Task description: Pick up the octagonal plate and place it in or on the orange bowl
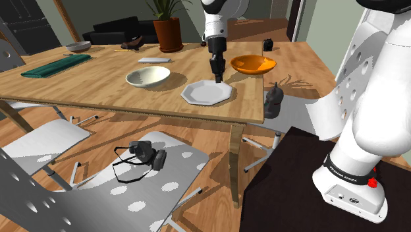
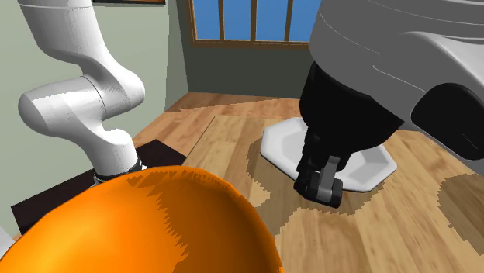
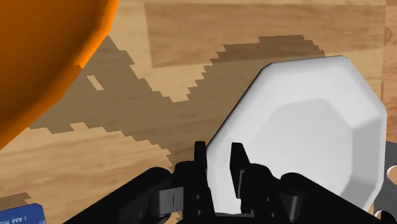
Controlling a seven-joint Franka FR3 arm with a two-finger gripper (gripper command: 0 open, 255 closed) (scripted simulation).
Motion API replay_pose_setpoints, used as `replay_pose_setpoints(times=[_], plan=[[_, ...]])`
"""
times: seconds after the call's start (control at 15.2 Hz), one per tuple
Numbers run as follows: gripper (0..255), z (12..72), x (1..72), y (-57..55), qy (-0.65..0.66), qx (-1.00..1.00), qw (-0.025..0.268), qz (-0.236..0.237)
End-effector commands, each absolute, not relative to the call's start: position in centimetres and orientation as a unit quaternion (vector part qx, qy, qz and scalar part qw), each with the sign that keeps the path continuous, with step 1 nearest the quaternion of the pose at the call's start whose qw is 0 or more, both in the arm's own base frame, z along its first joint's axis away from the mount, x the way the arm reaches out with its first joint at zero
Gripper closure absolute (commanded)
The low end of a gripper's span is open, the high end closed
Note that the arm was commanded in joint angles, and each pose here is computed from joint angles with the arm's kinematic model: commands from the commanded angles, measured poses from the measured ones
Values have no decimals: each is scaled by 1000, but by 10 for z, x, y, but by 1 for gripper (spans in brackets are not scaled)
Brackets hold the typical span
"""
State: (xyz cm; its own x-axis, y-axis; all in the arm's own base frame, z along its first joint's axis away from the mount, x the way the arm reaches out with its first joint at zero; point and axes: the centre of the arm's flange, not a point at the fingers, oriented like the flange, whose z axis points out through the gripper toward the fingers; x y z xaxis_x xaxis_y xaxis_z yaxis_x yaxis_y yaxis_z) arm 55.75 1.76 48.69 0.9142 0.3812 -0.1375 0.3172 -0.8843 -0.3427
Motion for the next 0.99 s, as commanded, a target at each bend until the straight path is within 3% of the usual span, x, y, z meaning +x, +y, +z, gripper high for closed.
replay_pose_setpoints(times=[0.0,0.92], plan=[[255,486,557,18,-181,-965,159,102],[255,549,557,18,-181,-965,159,102]])
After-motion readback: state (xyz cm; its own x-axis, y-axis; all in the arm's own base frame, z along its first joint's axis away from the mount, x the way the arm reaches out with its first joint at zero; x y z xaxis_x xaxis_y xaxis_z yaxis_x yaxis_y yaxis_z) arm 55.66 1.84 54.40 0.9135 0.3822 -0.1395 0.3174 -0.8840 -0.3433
